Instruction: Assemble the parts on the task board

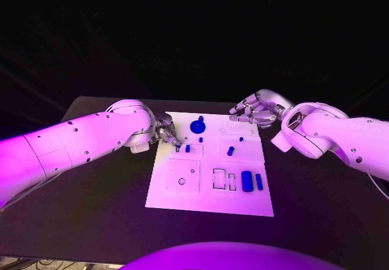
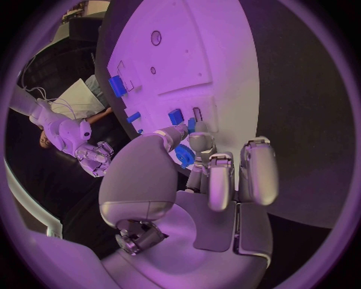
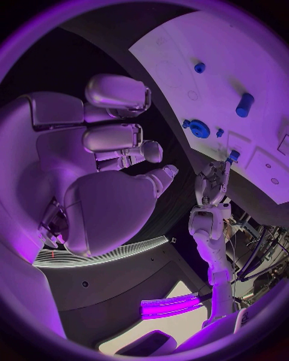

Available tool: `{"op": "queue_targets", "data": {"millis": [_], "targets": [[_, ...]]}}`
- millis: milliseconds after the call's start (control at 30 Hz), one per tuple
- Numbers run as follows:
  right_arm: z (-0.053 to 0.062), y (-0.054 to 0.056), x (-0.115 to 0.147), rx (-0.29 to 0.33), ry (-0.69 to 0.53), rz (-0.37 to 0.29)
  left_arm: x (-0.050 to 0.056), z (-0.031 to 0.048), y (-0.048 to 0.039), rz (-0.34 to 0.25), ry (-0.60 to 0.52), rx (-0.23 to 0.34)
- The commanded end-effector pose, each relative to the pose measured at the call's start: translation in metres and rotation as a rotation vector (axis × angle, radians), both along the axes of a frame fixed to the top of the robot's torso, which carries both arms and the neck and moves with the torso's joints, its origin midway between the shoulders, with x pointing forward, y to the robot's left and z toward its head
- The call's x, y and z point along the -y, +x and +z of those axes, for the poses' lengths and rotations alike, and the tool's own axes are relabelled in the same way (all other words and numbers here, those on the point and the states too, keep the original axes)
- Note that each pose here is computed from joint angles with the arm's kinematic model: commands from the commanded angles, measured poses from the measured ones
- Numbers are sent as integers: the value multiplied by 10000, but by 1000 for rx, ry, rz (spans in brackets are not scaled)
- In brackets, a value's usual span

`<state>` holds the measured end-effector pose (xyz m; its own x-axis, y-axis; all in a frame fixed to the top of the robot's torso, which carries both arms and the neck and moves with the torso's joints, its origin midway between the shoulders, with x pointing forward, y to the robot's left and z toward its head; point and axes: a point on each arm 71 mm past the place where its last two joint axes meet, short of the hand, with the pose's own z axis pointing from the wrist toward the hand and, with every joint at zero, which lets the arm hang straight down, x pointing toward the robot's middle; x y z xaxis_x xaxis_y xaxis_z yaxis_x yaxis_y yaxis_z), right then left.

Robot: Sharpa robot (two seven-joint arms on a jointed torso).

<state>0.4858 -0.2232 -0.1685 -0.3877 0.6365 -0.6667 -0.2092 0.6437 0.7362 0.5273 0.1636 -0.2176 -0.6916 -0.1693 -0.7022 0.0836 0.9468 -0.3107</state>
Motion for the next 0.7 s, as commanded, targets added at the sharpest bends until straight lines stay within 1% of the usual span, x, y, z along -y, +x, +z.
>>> {"op": "queue_targets", "data": {"millis": [33, 267, 700], "targets": [[-9, -8, -11, -6, -4, 14, -1, -51, -21, -18, 33, -30], [-9, -10, -9, -6, -4, 14, -11, -96, -41, -28, 57, -58], [-8, -14, -8, -6, -4, 15, -19, -117, -58, -39, 75, -79]]}}
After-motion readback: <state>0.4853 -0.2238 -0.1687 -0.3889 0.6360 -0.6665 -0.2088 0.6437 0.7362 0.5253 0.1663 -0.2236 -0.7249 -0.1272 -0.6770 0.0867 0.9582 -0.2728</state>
